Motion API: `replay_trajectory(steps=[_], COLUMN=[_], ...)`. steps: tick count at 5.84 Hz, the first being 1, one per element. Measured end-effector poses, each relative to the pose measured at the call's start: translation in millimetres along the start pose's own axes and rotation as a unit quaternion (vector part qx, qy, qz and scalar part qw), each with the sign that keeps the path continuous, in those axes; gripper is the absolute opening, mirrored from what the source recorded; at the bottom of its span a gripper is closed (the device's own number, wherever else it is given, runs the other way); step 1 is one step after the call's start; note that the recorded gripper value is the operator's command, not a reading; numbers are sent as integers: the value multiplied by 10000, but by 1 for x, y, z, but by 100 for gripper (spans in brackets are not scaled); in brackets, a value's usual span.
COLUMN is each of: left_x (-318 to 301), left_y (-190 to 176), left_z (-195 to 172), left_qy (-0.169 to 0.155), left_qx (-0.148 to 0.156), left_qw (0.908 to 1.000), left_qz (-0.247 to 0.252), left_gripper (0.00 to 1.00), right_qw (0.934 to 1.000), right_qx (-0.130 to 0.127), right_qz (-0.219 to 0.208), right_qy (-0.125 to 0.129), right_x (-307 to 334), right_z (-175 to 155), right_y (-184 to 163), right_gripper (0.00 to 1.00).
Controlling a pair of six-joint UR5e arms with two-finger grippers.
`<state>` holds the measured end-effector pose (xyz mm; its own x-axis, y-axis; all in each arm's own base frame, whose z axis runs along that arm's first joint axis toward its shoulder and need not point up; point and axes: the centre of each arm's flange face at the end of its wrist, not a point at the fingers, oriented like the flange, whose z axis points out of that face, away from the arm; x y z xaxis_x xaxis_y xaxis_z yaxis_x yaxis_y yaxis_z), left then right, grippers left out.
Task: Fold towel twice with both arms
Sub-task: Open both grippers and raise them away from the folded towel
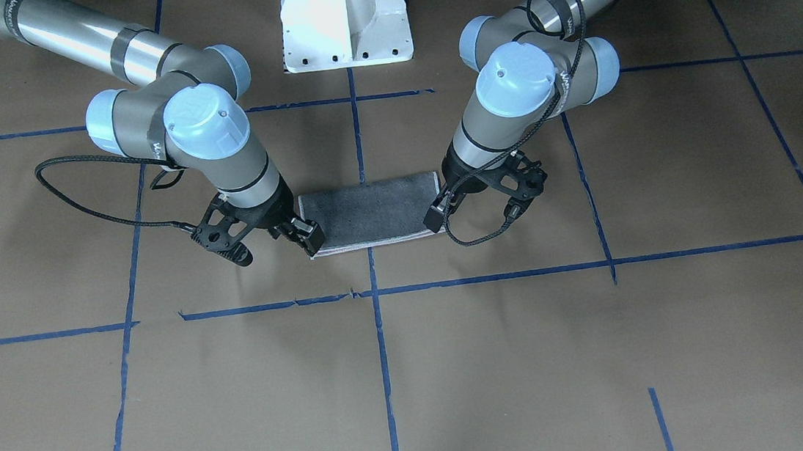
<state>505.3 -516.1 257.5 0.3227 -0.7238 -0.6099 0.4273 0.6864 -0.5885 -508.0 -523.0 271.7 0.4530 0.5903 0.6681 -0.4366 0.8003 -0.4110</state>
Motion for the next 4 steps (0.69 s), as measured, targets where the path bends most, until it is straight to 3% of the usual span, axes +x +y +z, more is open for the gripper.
replay_trajectory(steps=[2, 4], left_x=[-6, -27], left_y=[-10, -8], left_z=[-32, -51], left_qy=[321, 470], left_qx=[52, 145], left_qw=[9953, 9828], left_qz=[915, 1780], left_gripper=[100, 100], right_qw=[9992, 9943], right_qx=[249, 427], right_qz=[-227, -953], right_qy=[-212, -221], right_x=[16, 65], right_z=[-40, -66], right_y=[-42, -71], right_gripper=[100, 100])
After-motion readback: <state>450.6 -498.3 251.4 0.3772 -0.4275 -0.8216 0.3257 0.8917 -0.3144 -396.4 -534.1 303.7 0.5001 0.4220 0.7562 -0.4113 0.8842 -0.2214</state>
